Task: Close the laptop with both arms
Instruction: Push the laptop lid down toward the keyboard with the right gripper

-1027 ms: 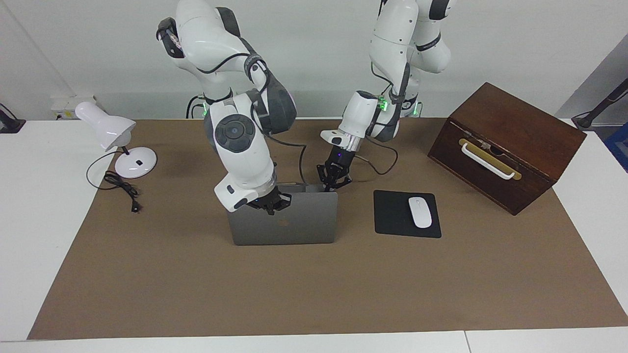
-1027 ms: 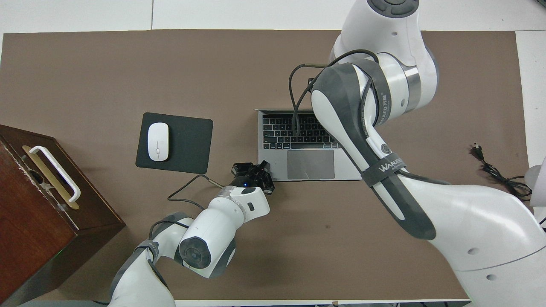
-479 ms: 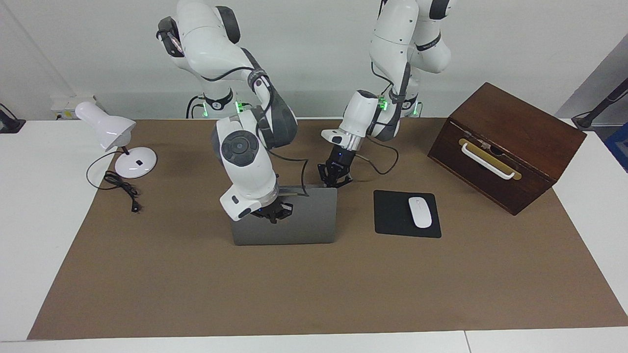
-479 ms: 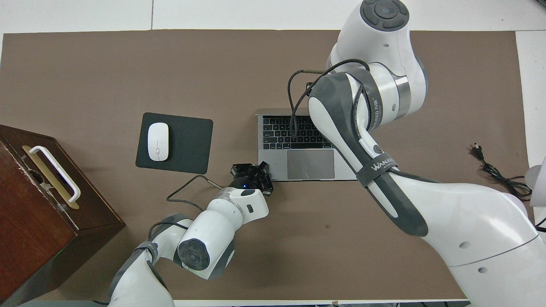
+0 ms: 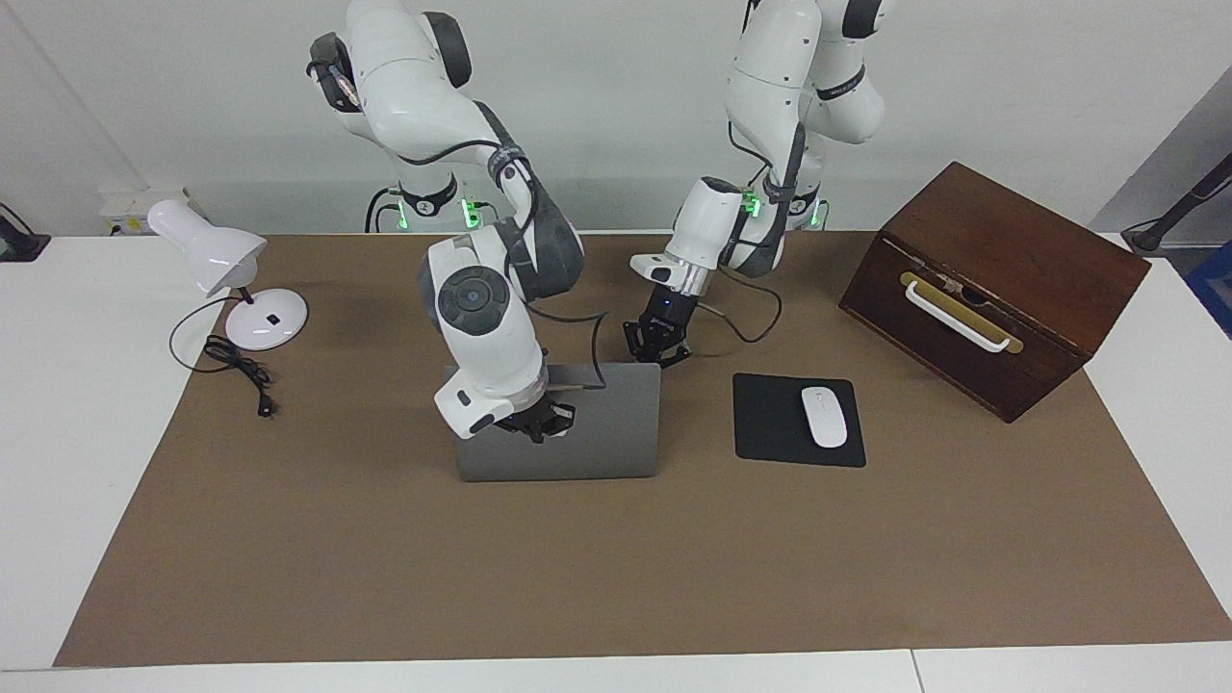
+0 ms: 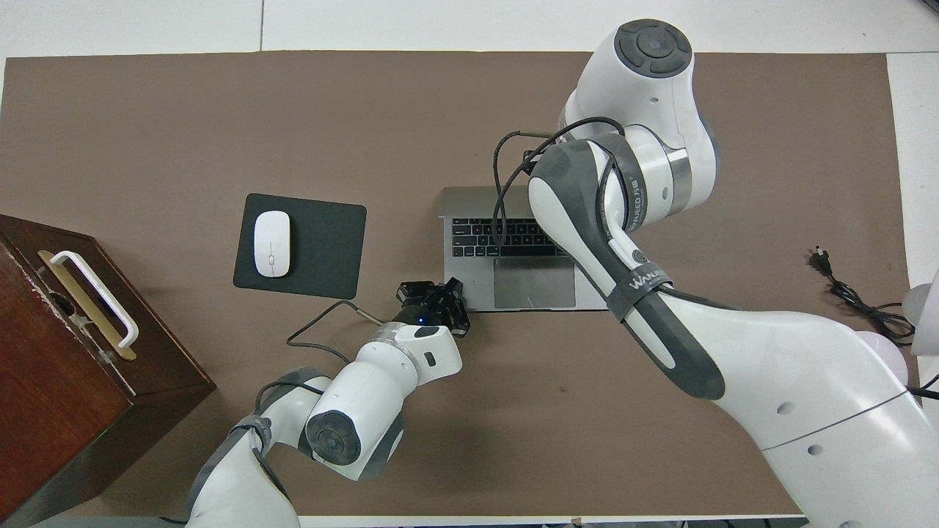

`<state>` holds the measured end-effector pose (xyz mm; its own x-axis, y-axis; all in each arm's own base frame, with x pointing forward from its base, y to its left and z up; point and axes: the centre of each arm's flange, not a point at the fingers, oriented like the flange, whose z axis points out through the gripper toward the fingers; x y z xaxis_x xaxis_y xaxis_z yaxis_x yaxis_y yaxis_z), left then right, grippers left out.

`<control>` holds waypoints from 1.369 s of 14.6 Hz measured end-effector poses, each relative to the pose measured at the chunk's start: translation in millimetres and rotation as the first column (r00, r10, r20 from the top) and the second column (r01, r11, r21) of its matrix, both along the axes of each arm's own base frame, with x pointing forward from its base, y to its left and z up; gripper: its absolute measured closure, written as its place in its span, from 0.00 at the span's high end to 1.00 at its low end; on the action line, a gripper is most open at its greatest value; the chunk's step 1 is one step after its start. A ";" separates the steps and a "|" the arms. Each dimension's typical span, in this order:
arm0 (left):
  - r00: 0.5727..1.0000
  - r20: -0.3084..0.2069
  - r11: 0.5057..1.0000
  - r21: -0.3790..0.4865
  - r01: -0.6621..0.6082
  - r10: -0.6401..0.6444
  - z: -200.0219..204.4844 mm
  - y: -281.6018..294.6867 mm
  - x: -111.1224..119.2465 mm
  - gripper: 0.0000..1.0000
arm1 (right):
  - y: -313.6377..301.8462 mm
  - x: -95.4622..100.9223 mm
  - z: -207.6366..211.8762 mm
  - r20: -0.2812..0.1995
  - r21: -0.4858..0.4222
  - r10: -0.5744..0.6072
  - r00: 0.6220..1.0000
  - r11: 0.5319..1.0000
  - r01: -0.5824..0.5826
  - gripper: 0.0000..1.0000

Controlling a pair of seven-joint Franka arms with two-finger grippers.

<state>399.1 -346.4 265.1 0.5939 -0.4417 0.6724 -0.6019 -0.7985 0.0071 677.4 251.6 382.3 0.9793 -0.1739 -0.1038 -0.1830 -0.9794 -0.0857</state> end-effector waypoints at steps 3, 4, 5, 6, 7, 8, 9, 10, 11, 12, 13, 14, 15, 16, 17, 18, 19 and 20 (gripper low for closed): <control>1.000 0.001 1.000 0.001 0.002 -0.002 0.0 0.0 0.0 0.01 | -4.9 -0.2 -6.0 -0.014 0.003 -0.006 1.000 1.000 0.006 0.01; 1.000 0.001 1.000 0.001 0.002 -0.002 0.0 0.0 0.0 0.01 | -6.0 -0.6 -8.5 -0.019 0.002 -0.007 1.000 1.000 0.007 0.01; 1.000 0.001 1.000 0.001 0.002 -0.002 0.0 0.0 0.0 0.01 | -6.3 -0.8 -10.2 -0.022 0.001 -0.008 1.000 1.000 0.008 0.01; 1.000 0.001 1.000 0.001 0.002 -0.002 0.0 0.0 0.0 0.01 | -6.6 -0.7 -12.0 -0.024 0.000 -0.008 1.000 1.000 0.008 0.01; 1.000 0.001 1.000 0.001 0.002 -0.002 0.0 0.0 0.0 0.01 | -7.1 -0.4 -14.5 -0.027 -0.001 -0.008 1.000 1.000 0.008 0.01; 1.000 0.001 1.000 0.002 0.002 -0.002 0.0 0.0 0.0 0.01 | -7.7 0.0 -17.3 -0.030 -0.001 -0.006 1.000 1.000 0.006 0.01; 1.000 0.001 1.000 0.002 0.002 -0.002 0.0 0.0 0.0 0.01 | -8.4 0.4 -19.8 -0.032 -0.002 -0.005 0.999 1.000 0.005 0.01; 1.000 0.001 1.000 0.002 0.002 -0.002 0.0 0.0 0.0 0.01 | -9.0 0.9 -22.4 -0.034 -0.002 -0.005 0.999 1.000 0.005 0.01; 1.000 0.001 1.000 0.002 0.002 -0.002 0.0 0.0 0.0 0.01 | -9.3 1.3 -25.2 -0.036 -0.003 -0.005 0.999 1.000 0.005 0.01; 1.000 0.001 1.000 0.002 0.002 -0.002 0.0 0.0 0.0 0.01 | -9.5 1.4 -27.6 -0.039 -0.004 -0.003 0.999 1.000 0.003 0.01; 1.000 0.001 1.000 0.002 0.002 -0.002 0.0 0.0 0.0 0.01 | -9.7 1.3 -29.9 -0.042 -0.004 -0.001 0.999 1.000 0.000 0.01; 1.000 0.001 1.000 0.002 0.002 -0.002 0.0 0.0 0.0 0.01 | -10.0 0.8 -32.6 -0.048 -0.006 0.001 0.999 1.000 -0.001 0.01; 1.000 0.001 1.000 0.002 0.003 -0.003 0.0 0.0 0.0 0.01 | -10.2 -0.3 -36.4 -0.059 -0.009 0.003 0.998 1.000 -0.004 0.01; 1.000 0.002 1.000 0.002 0.003 -0.003 0.0 0.0 0.0 0.01 | -10.7 -2.4 -41.2 -0.077 -0.014 0.006 0.997 1.000 -0.007 0.01; 1.000 0.002 1.000 0.002 0.003 -0.003 0.0 0.0 0.0 0.01 | -11.1 -5.0 -45.8 -0.095 -0.019 0.008 0.995 1.000 -0.010 0.01; 1.000 0.002 1.000 0.002 0.003 -0.003 0.0 0.0 0.0 0.01 | -11.5 -7.9 -49.9 -0.114 -0.024 0.011 0.993 1.000 -0.013 0.01; 1.000 0.002 1.000 0.002 0.003 -0.003 0.0 0.0 0.0 0.01 | -11.9 -10.2 -52.9 -0.128 -0.028 0.012 0.992 0.999 -0.016 0.01; 1.000 0.002 1.000 0.002 0.003 -0.003 0.0 0.0 0.0 0.01 | -12.3 -11.9 -55.8 -0.138 -0.031 0.012 0.990 0.999 -0.017 0.01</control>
